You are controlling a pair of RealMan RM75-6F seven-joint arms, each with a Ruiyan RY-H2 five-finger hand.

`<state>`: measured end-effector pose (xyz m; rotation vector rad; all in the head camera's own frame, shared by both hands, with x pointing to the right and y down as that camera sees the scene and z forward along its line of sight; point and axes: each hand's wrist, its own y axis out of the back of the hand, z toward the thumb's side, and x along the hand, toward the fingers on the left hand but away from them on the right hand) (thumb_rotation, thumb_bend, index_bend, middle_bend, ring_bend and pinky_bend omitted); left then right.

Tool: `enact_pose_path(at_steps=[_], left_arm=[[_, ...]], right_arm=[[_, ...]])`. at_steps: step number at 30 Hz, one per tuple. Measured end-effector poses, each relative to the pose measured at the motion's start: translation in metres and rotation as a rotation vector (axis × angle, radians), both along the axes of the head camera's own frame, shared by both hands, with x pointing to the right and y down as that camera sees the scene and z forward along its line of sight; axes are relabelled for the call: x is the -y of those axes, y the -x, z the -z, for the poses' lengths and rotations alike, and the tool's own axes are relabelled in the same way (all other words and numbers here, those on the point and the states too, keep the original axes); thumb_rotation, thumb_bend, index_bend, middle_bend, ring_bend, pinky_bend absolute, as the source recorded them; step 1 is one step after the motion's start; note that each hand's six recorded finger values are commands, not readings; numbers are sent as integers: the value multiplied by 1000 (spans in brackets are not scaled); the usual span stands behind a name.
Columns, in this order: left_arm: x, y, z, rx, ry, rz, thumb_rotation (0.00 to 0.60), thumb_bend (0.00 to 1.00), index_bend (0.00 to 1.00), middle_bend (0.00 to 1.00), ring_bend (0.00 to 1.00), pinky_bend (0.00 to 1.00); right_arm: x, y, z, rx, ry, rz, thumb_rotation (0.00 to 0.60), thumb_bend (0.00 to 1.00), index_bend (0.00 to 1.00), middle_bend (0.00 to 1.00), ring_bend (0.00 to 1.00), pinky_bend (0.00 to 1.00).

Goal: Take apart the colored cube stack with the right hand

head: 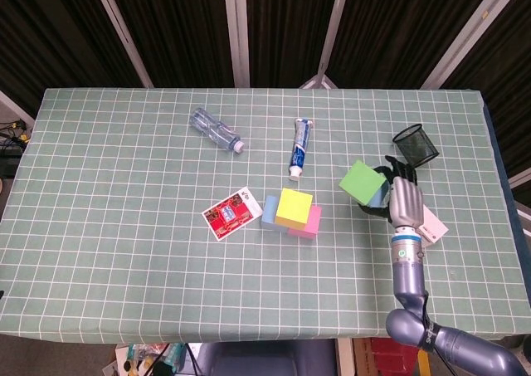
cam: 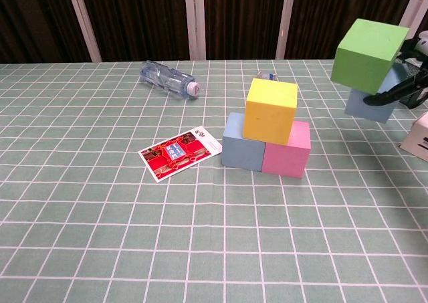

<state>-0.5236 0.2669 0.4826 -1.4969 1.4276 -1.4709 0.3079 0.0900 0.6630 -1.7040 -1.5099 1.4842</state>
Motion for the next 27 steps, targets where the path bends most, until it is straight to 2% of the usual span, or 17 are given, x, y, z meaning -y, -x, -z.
enact_pose_path(at_steps=[5,11,14,16,19,22,23,27], left_arm=[[0,1,1,2,-2,4,600,183,74,0,0,0],[0,2,1,0,-5,8,600,183,75,0,0,0],[0,1,1,0,-1,5,600,183,75,0,0,0],[0,1,0,0,1,3,600,183,75,0,0,0],[0,1,0,0,1,4,600,183,75,0,0,0],[0,1,0,2,0,5,600,183,75,0,0,0],[0,1,0,2,0,5,600,183,75,0,0,0],[1,-1,-2,4,5,1,600,183,75,0,0,0]], right_arm=[[28,-21,1,-228,-10,11,600,184,707,158,120,0],[50,-42,5,-519,-72,32,600,184,707,159,120,0],[52,-45,3,-546,-88,15,600,184,707,159,120,0],[52,-45,3,-508,-87,-3,600,183,707,159,120,0],[47,-41,1,-368,-65,-39,600,184,707,159,120,0],[39,-34,2,-178,-25,-66,600,184,707,160,120,0],[34,-33,5,-101,-11,-74,600,184,707,160,120,0],[12,-38,24,114,20,-91,600,184,707,161,120,0]])
